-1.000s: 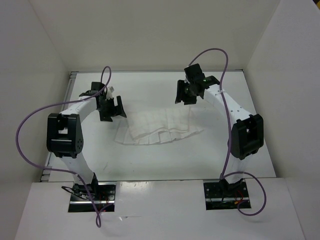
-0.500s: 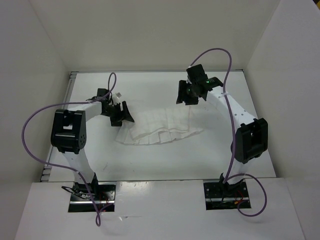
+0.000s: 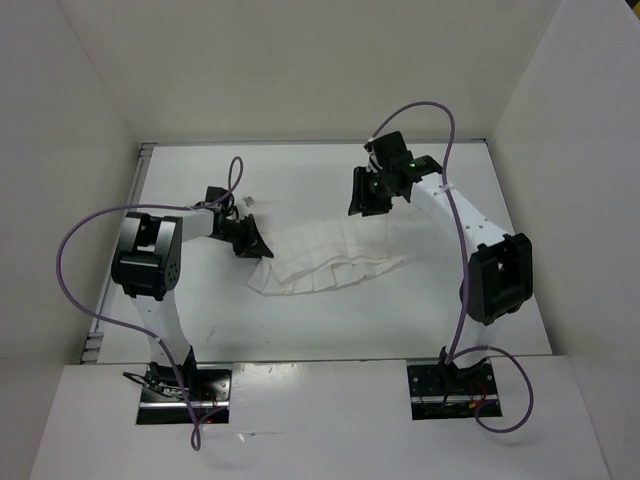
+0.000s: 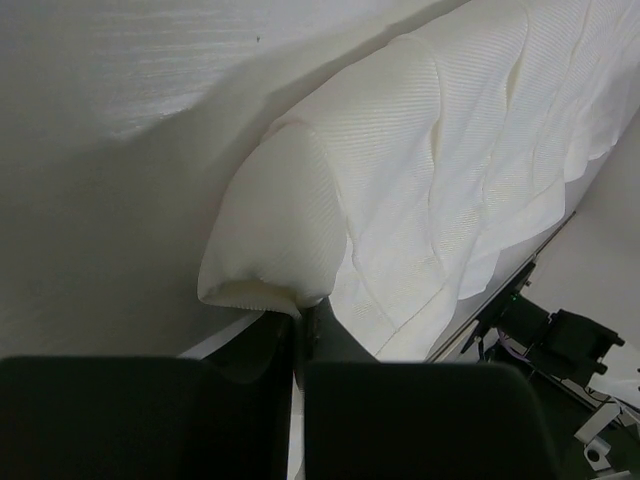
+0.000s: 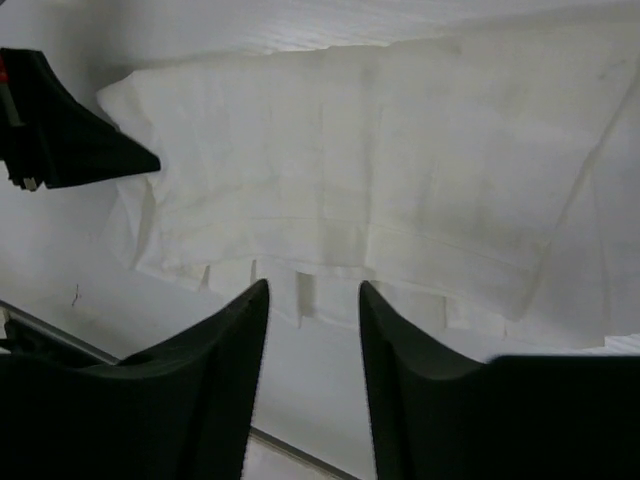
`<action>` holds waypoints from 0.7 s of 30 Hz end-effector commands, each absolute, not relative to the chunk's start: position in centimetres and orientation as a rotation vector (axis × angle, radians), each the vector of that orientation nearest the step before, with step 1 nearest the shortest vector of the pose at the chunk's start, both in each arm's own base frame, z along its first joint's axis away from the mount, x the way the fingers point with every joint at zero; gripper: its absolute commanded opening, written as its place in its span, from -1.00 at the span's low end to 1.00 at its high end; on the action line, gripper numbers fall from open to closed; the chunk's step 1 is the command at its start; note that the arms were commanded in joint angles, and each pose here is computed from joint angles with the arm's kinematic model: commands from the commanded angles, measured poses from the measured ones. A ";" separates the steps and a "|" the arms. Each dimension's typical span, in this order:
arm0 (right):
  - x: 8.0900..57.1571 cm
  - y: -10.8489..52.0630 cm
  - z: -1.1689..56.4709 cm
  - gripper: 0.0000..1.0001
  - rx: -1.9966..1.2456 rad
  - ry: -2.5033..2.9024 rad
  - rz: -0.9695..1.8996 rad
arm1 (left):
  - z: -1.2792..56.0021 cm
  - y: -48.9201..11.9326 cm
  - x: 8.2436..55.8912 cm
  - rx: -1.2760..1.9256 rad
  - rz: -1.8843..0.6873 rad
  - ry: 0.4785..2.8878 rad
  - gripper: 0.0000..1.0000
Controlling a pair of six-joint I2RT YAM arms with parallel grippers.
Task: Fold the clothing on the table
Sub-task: Fold the skirt
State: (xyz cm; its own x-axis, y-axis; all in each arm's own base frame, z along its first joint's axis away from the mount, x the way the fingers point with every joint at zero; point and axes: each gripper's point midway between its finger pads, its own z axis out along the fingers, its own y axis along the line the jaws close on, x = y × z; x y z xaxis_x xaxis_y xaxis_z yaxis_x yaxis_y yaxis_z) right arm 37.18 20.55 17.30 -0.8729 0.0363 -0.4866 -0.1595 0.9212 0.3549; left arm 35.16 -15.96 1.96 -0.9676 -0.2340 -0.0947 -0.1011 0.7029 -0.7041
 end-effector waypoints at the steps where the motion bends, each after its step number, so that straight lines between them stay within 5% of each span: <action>1: 36.8 22.3 15.6 -0.19 -0.186 2.642 0.647 | 1.9 -16.2 35.1 -0.258 -1.123 2.744 -1.00; 3: 37.5 23.1 14.2 -0.62 -0.194 2.661 0.680 | 3.2 -16.4 36.1 -0.218 -1.131 2.710 -1.00; 8: 39.1 25.6 12.6 -0.97 -0.203 2.665 0.826 | 5.1 -16.7 36.9 -0.164 -1.152 2.672 -1.00; 21: 39.6 29.1 8.1 -1.00 -0.182 2.725 1.052 | 6.8 -17.1 37.2 -0.133 -1.191 2.635 -1.00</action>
